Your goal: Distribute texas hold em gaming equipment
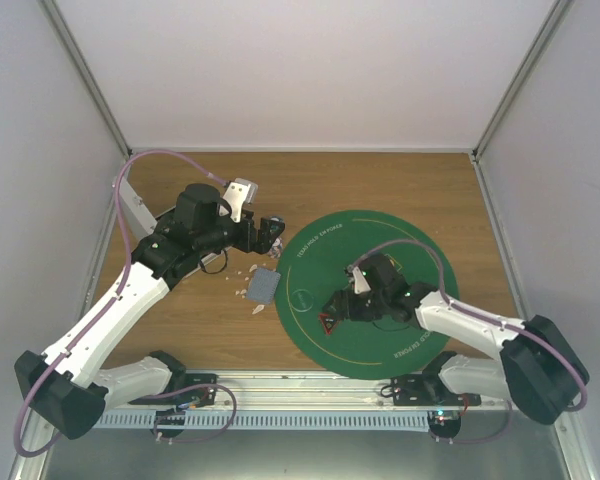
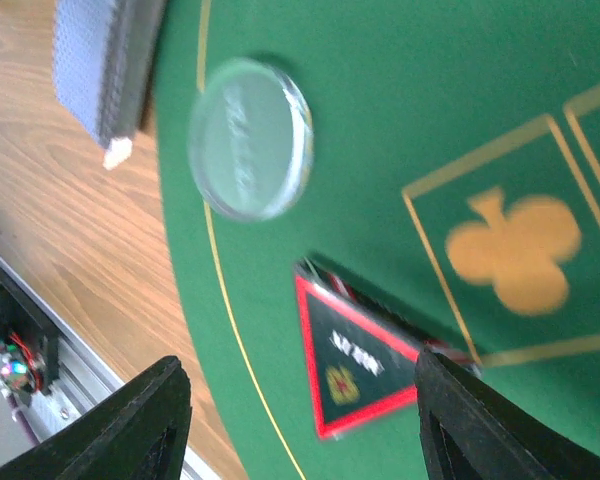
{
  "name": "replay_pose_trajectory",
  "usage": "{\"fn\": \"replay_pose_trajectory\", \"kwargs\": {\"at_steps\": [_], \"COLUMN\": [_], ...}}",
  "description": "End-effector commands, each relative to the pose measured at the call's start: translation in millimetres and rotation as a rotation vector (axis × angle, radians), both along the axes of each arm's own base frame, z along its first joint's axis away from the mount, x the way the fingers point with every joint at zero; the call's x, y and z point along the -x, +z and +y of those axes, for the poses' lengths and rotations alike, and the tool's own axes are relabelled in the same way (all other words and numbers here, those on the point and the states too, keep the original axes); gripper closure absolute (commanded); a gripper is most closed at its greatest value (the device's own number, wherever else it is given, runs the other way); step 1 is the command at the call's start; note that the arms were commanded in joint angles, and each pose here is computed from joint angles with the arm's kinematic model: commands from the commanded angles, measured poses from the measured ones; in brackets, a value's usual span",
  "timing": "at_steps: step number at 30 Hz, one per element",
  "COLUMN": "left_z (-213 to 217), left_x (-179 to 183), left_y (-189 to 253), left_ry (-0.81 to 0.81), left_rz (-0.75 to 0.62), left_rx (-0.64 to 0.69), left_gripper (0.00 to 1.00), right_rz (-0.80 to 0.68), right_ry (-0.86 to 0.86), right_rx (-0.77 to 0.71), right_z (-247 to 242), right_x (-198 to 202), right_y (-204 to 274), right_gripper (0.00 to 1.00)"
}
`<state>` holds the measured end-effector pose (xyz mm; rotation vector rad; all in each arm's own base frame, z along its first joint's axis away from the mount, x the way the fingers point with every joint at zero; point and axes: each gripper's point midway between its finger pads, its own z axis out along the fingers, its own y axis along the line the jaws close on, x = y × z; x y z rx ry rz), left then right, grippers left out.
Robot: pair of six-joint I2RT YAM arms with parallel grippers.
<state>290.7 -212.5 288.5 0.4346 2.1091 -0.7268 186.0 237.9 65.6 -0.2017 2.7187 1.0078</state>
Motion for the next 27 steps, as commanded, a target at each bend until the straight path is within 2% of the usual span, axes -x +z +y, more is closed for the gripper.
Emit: {"fn": "replay_pose_trajectory", "kwargs": {"at_steps": [1, 7, 15, 27], "left_z": [-3.5, -0.8, -1.7, 2.5], "left_x": [0.0, -1.8, -2.3, -4.2], "left_y": [8.9, 3.9, 3.8, 7.0], "left_ry": [-0.008, 0.019, 0.019, 0.049], "left_rz": [-0.033, -0.017, -0.011, -0.016], "left_rx": [0.033, 0.036, 0.040, 0.041], "left_gripper": [0.02, 0.02, 0.02, 0.02], "right_rz": [0.082, 0.150, 0.116, 0.119], "right_ry": [-0.013, 0.005, 0.005, 0.068], "right_rx": [0.031, -0.028, -0.114, -0.139], "right_z": [-19.9, -21.9, -1.9, 17.5], "right_x": [31.1, 54.1, 37.2, 26.1], "right_y": [-13.5, -23.4, -15.5, -17.6], "right_gripper": [0.37, 0.37, 0.37, 0.37]}}
